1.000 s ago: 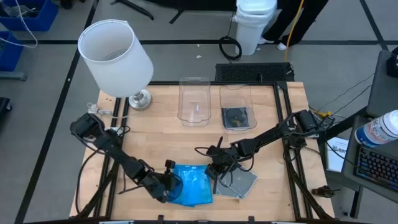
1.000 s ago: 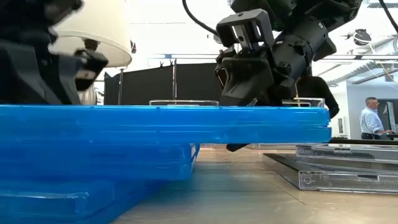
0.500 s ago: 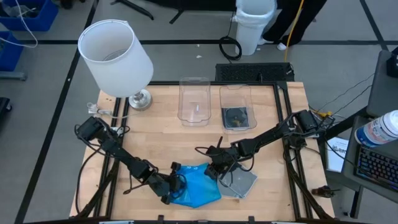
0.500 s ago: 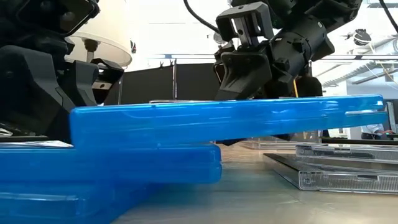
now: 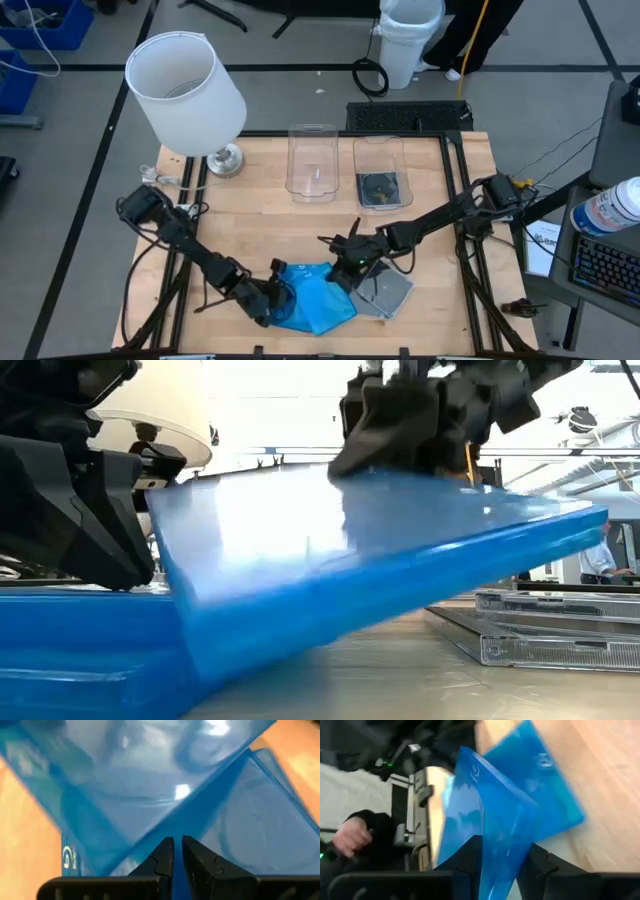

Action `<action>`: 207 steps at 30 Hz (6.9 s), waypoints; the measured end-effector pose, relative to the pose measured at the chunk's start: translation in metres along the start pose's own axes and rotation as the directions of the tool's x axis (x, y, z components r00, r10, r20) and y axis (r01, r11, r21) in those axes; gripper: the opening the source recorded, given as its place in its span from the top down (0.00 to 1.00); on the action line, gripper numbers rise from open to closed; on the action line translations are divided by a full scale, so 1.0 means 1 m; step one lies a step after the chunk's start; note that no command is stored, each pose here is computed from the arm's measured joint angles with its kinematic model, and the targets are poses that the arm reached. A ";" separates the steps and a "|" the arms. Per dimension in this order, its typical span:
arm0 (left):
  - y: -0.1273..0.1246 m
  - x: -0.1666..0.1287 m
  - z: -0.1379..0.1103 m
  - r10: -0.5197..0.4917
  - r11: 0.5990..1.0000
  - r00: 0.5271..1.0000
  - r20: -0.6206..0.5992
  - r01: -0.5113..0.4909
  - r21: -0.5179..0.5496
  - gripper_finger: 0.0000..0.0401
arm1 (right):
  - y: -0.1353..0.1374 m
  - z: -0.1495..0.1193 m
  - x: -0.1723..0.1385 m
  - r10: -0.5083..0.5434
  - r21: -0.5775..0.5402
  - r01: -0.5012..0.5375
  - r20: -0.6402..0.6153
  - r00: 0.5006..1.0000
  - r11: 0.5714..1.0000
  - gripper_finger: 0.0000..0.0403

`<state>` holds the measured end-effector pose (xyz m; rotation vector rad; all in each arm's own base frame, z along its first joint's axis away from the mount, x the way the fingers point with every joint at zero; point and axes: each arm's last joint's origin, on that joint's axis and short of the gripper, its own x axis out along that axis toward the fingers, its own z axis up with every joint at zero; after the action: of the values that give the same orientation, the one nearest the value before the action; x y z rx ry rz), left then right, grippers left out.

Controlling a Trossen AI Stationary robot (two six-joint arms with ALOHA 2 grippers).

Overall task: Pick & place jewel cases by type
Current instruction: Put the right blue CD case into the left transparent bin, then adjust the left transparent bin

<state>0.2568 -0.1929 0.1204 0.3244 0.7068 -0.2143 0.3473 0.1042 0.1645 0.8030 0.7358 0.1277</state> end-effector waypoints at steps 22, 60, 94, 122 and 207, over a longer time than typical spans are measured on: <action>0.000 -0.008 0.003 0.026 1.000 1.000 0.005 -0.026 0.010 0.88 | 0.052 0.024 -0.077 0.049 -0.241 0.024 0.292 0.955 0.970 0.93; 0.002 -0.008 0.002 0.038 0.992 0.999 -0.014 -0.036 0.117 0.88 | -0.116 0.239 -0.156 -0.386 0.263 0.298 0.410 0.826 0.917 0.92; 0.003 -0.008 -0.002 0.042 0.994 0.998 -0.048 -0.037 0.101 0.88 | -0.178 0.218 -0.109 -0.386 0.403 0.241 0.332 0.861 0.883 0.85; 0.003 -0.008 -0.002 0.043 0.996 0.998 -0.055 -0.039 0.078 0.88 | -0.179 0.212 -0.101 -0.339 0.218 0.287 0.260 0.904 0.933 0.67; 0.013 -0.005 0.021 0.074 0.996 0.985 0.154 -0.066 -0.060 0.88 | 0.043 0.100 -0.189 -0.588 -0.646 0.572 0.227 0.776 0.506 0.99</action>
<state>0.2700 -0.1877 0.1413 0.2766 0.5446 -0.1515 0.2772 0.0031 0.3447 -0.2082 0.8662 -0.2068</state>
